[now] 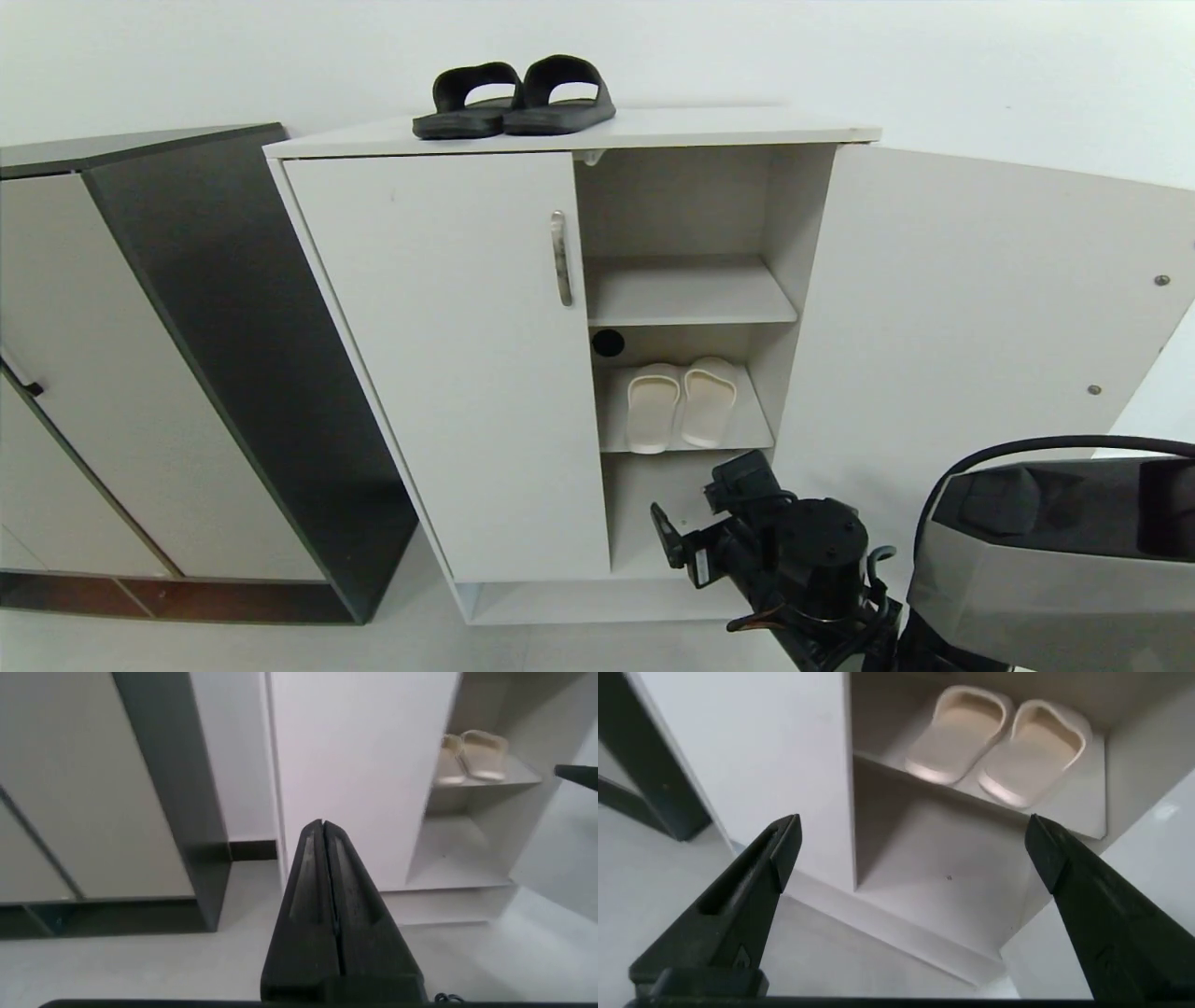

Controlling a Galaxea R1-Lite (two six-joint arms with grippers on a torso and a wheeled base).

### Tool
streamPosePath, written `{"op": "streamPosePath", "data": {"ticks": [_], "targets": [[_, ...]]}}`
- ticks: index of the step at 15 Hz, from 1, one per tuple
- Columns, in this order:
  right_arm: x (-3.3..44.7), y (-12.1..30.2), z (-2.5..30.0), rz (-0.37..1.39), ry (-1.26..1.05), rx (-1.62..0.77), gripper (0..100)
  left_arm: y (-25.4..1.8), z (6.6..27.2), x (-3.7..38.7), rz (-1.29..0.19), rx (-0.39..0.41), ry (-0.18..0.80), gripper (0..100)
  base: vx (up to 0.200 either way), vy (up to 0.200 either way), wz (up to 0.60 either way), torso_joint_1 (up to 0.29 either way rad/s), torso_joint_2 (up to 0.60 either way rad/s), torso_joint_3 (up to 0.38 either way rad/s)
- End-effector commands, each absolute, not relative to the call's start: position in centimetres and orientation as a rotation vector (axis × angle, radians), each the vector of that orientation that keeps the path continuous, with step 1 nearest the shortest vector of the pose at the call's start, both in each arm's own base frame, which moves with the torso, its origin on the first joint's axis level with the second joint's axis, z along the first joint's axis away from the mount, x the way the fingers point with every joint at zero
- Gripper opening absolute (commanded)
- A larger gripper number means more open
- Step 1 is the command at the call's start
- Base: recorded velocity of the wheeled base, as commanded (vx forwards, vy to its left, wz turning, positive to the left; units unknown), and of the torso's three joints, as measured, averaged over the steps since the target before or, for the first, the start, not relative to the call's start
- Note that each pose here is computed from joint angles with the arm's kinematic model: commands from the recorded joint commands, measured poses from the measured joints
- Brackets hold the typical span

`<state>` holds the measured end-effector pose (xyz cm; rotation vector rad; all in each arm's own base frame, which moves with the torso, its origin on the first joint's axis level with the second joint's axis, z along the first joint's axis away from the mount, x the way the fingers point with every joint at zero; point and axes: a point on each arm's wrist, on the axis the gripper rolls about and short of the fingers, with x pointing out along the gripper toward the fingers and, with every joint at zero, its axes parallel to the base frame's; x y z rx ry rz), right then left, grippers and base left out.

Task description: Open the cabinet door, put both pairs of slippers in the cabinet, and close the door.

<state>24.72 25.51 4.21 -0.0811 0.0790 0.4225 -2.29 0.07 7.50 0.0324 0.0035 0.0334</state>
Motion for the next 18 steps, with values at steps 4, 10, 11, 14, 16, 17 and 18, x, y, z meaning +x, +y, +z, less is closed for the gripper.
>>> {"op": "streamPosePath", "data": {"ticks": [4,10,11,14,16,17,18], "targets": [[24.7,25.6,4.1,0.426,0.082,-0.086,100,0.1,7.5,-2.3,0.034,0.032,0.005,0,0.000,0.200,0.00,0.008,0.00,0.001],[24.8,25.6,3.5,0.423,0.093,-0.094,100,0.1,7.5,-2.3,0.034,0.032,0.005,0,0.000,0.200,0.00,0.002,0.00,0.001],[24.8,25.6,3.5,0.421,0.092,-0.093,100,0.1,7.5,-2.3,0.034,0.032,0.005,0,0.000,0.200,0.00,0.007,0.01,0.007],[24.8,25.6,3.1,0.421,0.101,-0.106,100,0.1,7.5,-2.3,0.034,0.032,0.005,0,0.000,0.000,0.00,0.000,0.00,0.000],[24.8,25.6,2.6,0.419,0.112,-0.128,100,0.1,7.5,-2.3,0.034,0.032,0.005,0,0.000,0.000,0.00,0.000,0.00,0.000],[24.9,25.6,2.3,0.418,0.116,-0.136,100,0.1,7.5,-2.3,0.034,0.031,0.005,0,0.000,0.000,0.00,0.000,0.00,0.000],[25.0,25.5,2.2,0.415,0.116,-0.136,100,0.1,7.5,-2.3,0.034,0.031,0.005,0,0.000,0.000,0.00,0.000,0.00,0.000]]}}
